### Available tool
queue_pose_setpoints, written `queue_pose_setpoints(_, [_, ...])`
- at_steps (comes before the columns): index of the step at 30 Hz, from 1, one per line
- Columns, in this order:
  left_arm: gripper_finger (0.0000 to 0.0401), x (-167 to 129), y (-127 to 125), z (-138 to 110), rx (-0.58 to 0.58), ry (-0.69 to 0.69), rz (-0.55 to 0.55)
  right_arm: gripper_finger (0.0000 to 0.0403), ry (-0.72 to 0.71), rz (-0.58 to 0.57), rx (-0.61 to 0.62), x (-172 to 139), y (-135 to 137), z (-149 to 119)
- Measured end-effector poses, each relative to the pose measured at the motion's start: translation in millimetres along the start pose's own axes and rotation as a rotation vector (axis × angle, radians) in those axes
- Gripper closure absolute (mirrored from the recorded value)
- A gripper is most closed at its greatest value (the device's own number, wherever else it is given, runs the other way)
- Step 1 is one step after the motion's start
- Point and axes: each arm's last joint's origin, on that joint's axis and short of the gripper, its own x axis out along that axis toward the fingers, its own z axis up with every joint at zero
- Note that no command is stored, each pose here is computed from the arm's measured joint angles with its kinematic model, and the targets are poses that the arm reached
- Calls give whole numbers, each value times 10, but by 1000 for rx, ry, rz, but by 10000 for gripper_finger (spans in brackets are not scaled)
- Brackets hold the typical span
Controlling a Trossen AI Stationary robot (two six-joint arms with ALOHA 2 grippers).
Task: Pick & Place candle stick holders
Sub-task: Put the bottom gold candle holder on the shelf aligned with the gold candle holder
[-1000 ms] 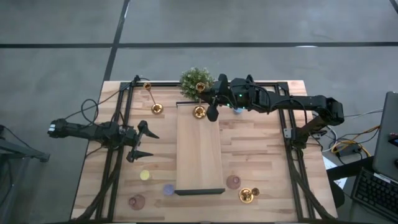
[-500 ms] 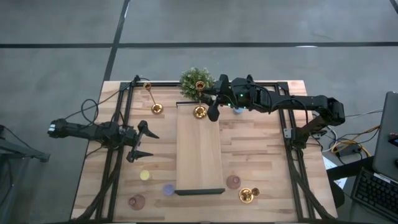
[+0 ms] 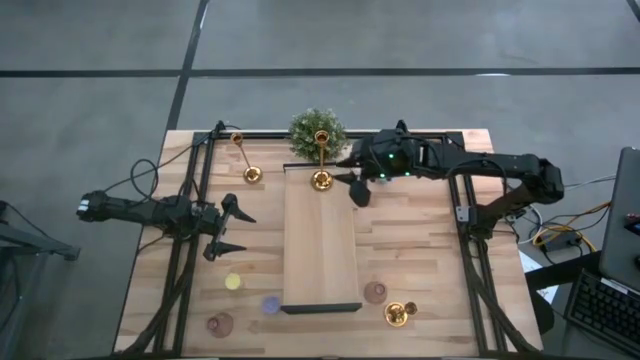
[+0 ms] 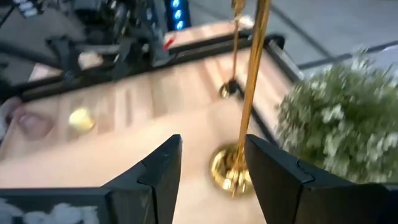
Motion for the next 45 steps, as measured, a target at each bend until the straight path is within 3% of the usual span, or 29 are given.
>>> queue_pose_setpoints(11, [14, 0, 0, 0, 0, 0, 1, 253, 372, 262, 101, -755, 298, -343])
queue_pose_setpoints(17, [14, 0, 0, 0, 0, 0, 0, 255, 555, 343, 61, -1173, 662, -607])
queue_pose_setpoints(24, [14, 0, 0, 1, 0, 0, 0, 262, 644, 368, -64, -1430, 1036, -969])
queue_pose_setpoints(28, [14, 0, 0, 0, 0, 0, 0, 266, 695, 368, -116, -1473, 1208, -1292])
queue_pose_setpoints(34, [14, 0, 0, 0, 0, 0, 0, 267, 662, 414, -90, -1457, 1500, -1725])
queue_pose_setpoints(45, [14, 0, 0, 0, 0, 0, 1, 281, 524, 301, -171, -1141, 1802, -2303])
